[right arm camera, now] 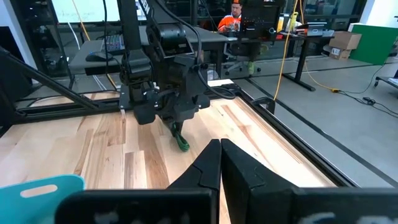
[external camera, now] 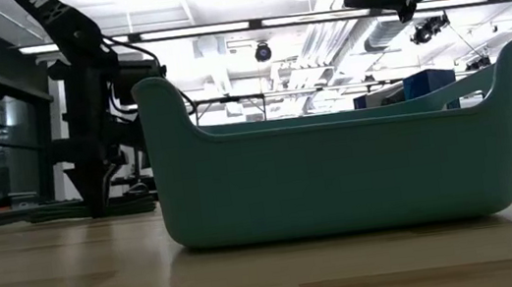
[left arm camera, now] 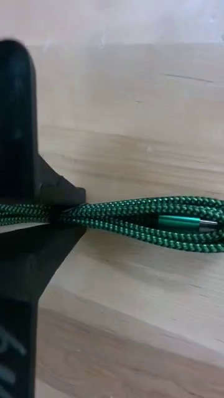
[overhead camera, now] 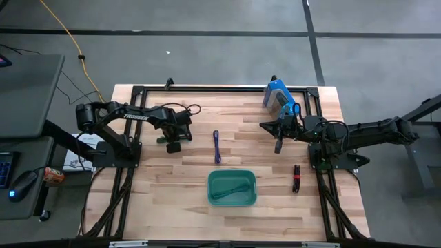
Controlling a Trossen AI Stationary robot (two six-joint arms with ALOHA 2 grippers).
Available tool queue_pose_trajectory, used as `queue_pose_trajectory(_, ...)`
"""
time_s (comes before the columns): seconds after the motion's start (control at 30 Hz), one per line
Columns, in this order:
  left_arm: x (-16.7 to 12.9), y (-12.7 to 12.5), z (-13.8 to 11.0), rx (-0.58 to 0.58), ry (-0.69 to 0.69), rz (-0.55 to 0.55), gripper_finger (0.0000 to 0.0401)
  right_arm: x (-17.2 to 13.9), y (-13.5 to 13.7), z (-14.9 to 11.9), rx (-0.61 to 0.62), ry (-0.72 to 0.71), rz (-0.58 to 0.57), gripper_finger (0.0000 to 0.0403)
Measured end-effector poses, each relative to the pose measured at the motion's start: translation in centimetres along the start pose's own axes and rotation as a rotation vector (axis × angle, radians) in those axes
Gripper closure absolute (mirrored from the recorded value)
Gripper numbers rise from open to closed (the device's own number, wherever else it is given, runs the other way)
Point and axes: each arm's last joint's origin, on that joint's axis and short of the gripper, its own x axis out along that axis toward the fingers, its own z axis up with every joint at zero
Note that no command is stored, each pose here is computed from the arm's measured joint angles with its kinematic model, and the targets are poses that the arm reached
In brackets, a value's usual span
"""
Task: Pick and place USB-C Cables
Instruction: Put the black green charger cable into the green bin
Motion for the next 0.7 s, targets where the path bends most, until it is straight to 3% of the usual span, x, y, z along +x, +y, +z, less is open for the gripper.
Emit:
queue_pose_trajectory(0.43,-1.0,0.2,0.8,0.005,-0.021,0.003,0.0399,0.0,0.0,0.0,0.0,0.0,0.0,0.0403)
queue_pose_trajectory(0.7,-6.5,0.4,2.4,0.015,-0.322,0.055,0.0401,0.0,0.0,0.0,0.0,0.0,0.001,0.0403)
